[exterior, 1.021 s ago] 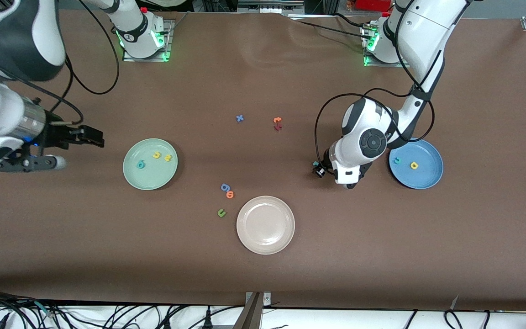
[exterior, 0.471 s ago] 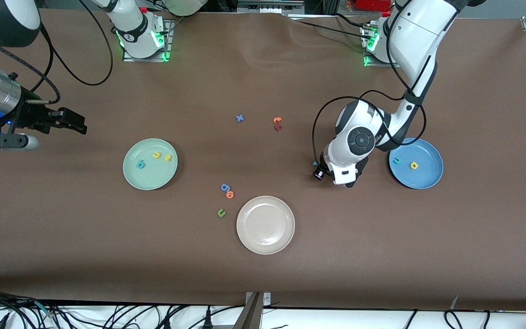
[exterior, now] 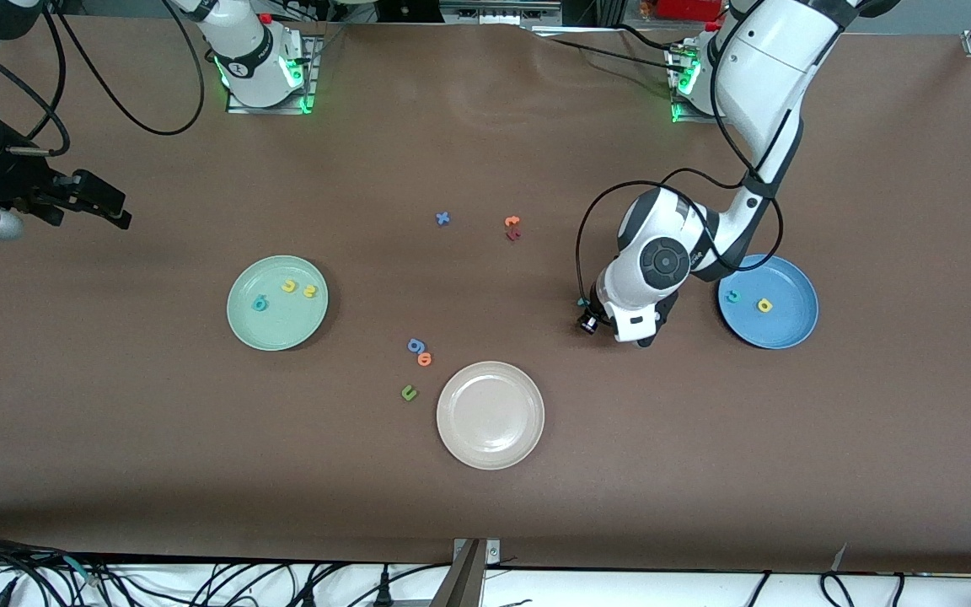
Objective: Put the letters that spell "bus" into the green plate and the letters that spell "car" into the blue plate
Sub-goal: 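Grasp the cyan L with the left gripper while the right gripper retracts, then carry the cyan L to the blue plate and open the left gripper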
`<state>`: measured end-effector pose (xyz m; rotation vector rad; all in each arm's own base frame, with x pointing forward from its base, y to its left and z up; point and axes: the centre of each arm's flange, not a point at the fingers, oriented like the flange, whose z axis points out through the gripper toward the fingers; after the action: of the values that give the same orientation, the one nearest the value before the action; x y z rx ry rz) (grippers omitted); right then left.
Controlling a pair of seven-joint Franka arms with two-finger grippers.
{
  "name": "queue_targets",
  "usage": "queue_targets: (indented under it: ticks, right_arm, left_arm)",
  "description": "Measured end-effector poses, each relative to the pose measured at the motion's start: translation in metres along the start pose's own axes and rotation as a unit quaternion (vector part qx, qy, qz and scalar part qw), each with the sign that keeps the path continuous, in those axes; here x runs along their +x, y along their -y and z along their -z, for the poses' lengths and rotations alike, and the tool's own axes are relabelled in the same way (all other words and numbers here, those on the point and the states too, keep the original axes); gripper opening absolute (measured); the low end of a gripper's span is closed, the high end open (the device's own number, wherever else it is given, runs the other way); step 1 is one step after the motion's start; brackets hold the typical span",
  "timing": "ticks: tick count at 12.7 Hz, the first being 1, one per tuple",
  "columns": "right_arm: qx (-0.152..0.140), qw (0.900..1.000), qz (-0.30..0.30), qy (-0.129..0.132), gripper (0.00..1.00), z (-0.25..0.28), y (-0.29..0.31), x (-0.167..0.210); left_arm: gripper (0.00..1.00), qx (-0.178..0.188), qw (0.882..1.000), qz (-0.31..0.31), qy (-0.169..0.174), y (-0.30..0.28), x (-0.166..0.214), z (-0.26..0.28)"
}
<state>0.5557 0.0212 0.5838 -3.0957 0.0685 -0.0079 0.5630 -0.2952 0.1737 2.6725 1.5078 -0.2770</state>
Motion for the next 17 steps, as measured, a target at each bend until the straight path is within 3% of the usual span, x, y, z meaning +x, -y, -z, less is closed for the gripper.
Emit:
queue_targets:
  ticks: [11, 14, 17]
  right_arm:
    - [0.000, 1.000, 0.016, -0.004, 1.00, 0.001, -0.008, 0.001]
    - [0.000, 1.000, 0.017, -0.004, 1.00, 0.001, -0.007, 0.002]
    - [-0.002, 1.000, 0.018, -0.004, 1.00, 0.000, -0.007, 0.002]
  left_arm:
    - [0.59, 0.000, 1.000, -0.009, -0.005, -0.001, -0.012, -0.007]
    - [0.56, 0.001, 1.000, -0.014, -0.021, -0.002, -0.017, -0.007]
    - [0.42, -0.001, 0.999, -0.028, -0.039, -0.004, -0.024, -0.006]
